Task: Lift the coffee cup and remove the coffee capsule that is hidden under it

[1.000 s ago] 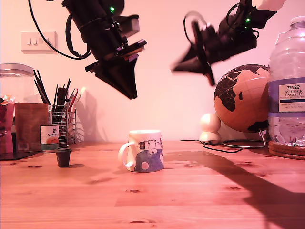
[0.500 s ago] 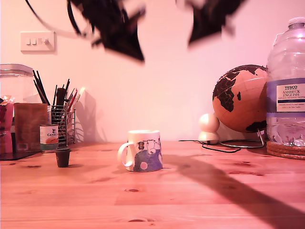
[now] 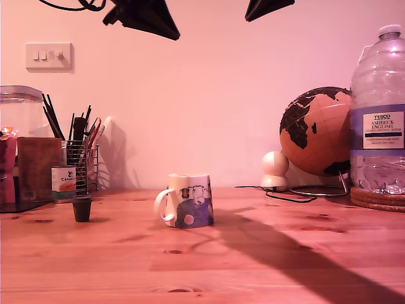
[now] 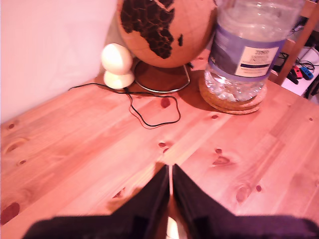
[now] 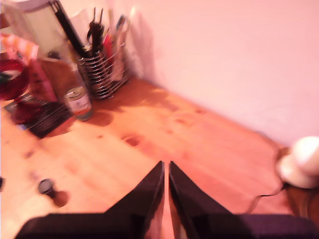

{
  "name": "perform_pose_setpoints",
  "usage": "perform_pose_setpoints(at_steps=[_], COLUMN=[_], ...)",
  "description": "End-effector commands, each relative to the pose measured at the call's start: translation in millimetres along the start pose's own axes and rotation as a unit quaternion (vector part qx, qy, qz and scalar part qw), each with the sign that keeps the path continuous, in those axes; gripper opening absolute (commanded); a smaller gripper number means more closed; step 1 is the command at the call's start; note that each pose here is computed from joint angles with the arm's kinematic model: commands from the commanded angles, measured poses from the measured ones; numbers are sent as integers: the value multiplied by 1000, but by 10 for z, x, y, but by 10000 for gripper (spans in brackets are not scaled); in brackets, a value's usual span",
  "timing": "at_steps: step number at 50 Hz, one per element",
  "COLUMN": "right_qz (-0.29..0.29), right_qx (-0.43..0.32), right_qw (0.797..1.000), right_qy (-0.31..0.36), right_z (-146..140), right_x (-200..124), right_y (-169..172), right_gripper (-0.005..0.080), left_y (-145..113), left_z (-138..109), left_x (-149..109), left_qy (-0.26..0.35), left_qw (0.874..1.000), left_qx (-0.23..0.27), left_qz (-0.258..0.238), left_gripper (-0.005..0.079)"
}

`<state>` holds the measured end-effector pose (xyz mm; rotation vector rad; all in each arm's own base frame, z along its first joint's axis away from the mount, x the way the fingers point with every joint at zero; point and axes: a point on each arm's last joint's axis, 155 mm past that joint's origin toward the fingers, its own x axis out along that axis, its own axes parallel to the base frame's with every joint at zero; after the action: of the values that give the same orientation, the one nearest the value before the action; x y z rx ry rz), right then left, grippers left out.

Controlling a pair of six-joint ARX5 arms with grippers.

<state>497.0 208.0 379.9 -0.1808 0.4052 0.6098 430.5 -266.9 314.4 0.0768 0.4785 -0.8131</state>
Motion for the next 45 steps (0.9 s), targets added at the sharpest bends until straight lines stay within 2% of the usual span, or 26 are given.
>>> perform_pose_setpoints(at_steps=[1, 6, 22, 31, 45], right_qz=[-1, -7, -22, -28, -16], right_qx=[-14, -18, -32, -35, -36], right_qw=[999, 999, 998, 997, 994], right_qy=[-30, -38, -52, -67, -106], right_z=[214, 272, 271, 131, -299], right_x=[-239, -343, -637, -765, -907], right_y=[112, 117, 156, 223, 497], right_gripper=[-12, -12, -12, -12, -12], left_y=[-40, -60, 39, 9, -130], left_z=[63, 68, 32, -38, -249], left_x=[-107, -142, -312, -436, -668], left_qy=[-11, -12, -25, -43, -102], left_qw=[1000, 1000, 1000, 999, 995], left_qx=[1, -1, -3, -4, 7], left_qz=[-5, -14, 1, 4, 6], left_gripper=[-19, -20, -19, -19, -19])
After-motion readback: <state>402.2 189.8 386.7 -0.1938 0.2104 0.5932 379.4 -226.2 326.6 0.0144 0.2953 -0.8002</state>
